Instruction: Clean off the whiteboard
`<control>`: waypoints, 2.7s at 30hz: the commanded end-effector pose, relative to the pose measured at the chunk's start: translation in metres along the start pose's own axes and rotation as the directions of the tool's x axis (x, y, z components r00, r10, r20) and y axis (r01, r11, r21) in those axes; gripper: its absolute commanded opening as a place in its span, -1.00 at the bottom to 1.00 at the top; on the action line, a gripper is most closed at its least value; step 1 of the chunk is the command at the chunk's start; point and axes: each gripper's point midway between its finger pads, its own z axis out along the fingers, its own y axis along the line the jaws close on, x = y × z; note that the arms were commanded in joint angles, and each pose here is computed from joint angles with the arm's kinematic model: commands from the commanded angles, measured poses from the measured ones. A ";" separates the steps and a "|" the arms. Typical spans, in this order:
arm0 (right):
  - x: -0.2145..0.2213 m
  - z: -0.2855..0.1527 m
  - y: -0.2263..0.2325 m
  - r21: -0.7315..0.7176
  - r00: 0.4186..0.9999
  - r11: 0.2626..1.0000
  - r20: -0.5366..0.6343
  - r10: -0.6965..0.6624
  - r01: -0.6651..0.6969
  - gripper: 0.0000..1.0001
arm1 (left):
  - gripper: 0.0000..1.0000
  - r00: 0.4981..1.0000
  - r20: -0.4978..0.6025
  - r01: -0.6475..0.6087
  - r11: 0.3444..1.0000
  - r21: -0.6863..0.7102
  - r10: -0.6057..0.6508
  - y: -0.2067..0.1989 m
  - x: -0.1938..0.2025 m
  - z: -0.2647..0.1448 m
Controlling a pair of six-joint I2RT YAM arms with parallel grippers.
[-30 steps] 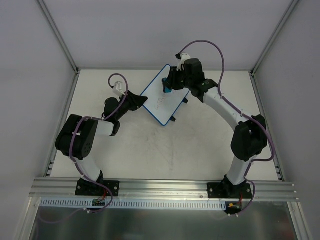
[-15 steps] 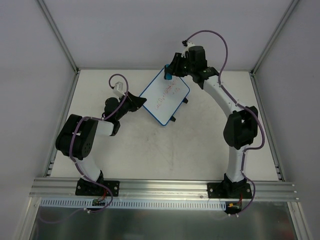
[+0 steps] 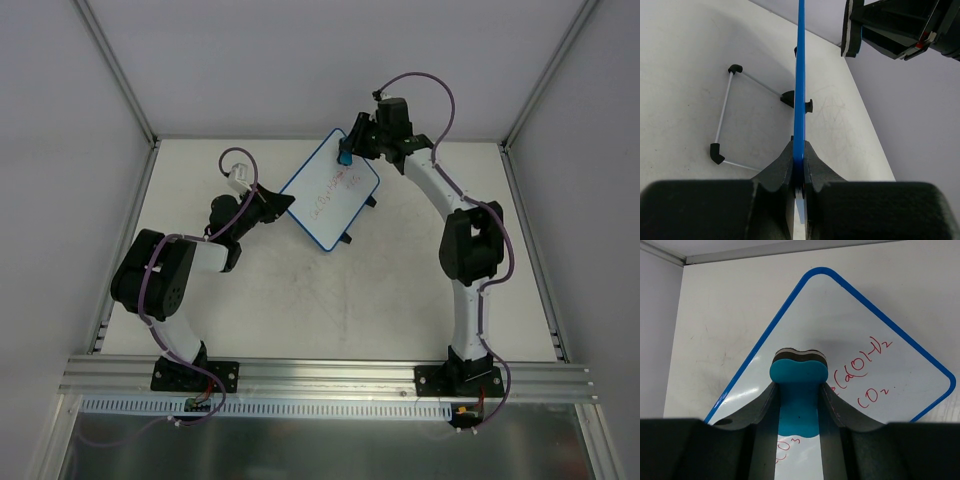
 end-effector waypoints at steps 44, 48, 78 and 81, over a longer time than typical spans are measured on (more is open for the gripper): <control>0.024 0.040 -0.093 0.246 0.956 0.931 -0.043 0.289 -0.270 -1.00 | -1.00 0.999 -0.011 -0.030 0.995 0.095 0.032 0.002 -0.004 -0.012; 0.038 0.038 -0.106 0.254 0.933 0.913 -0.085 0.351 -0.320 -1.00 | -1.00 0.999 -0.014 -0.030 0.995 0.096 0.031 0.002 -0.004 -0.011; 0.005 0.061 -0.022 0.050 0.981 0.981 -0.047 0.188 -0.186 -1.00 | -1.00 0.998 -0.030 -0.047 0.993 0.109 0.051 0.000 -0.002 -0.010; 0.013 0.065 -0.045 0.104 0.962 0.960 -0.054 0.267 -0.260 -1.00 | -1.00 0.998 -0.028 -0.048 0.993 0.109 0.051 -0.001 -0.002 -0.010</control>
